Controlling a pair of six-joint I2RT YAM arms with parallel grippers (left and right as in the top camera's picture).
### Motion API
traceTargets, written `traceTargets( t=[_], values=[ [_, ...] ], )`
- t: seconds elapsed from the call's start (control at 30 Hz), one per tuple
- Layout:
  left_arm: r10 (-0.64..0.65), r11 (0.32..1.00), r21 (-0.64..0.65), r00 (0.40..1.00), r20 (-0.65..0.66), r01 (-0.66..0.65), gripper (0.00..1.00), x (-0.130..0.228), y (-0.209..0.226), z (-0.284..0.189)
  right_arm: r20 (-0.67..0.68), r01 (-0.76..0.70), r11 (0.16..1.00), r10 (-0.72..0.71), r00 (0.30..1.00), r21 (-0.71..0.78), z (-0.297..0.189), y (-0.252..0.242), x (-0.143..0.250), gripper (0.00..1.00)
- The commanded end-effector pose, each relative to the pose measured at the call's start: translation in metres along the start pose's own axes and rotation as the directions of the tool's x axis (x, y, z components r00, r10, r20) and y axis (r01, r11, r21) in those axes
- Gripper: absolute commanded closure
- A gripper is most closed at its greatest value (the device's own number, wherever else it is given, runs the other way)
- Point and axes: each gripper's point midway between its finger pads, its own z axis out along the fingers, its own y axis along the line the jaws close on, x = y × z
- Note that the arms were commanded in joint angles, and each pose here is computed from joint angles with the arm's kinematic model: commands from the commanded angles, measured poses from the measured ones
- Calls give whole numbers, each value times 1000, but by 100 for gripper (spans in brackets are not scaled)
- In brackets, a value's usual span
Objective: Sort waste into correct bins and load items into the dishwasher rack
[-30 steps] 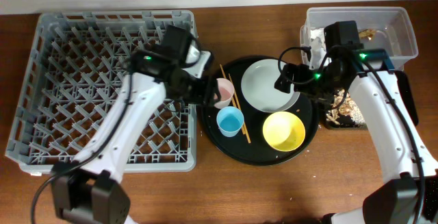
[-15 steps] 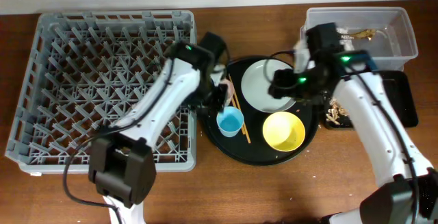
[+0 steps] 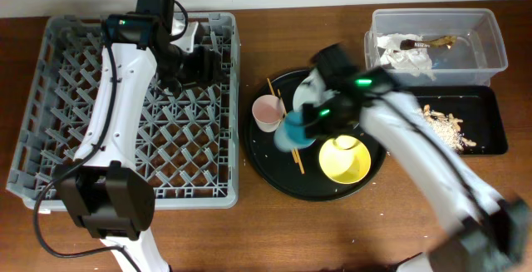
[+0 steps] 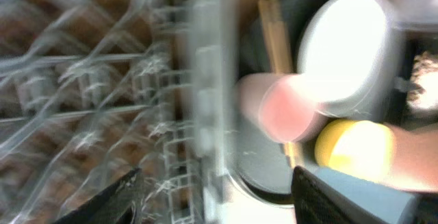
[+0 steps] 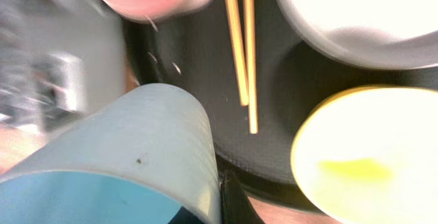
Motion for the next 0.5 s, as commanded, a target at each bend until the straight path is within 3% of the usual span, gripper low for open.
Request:
traceTargets(
  t=[0.0,0.03,0.07,0.13,0.2,0.33,0.47],
  values=[
    [242,757,586,957,160,-289,14,-1,-96,-46,260,34,944,56,964,-329,-86,1,-48,96],
    [269,675,652,938,216,-344,4,0,-109,-58,331,137,861,39,943,-490,-109,13,-66,96],
    [284,595,703,920,271,-390,1,1,-120,-70,372,204,806,22,928,-556,-120,21,-76,96],
    [289,436,772,885,366,-462,1,4,-137,-94,436,320,722,-29,900,-613,-131,39,-86,96],
    [275,330,805,866,418,-493,1,6,-146,-111,466,372,679,-50,883,-633,-135,54,-91,96],
    [268,303,830,878,397,-468,2,12,-153,-114,516,454,612,-86,852,-648,-130,90,-105,96],
    [298,279,844,877,378,-459,9,22,-169,-109,548,513,547,-115,829,-661,-116,126,-113,96]
  ],
)
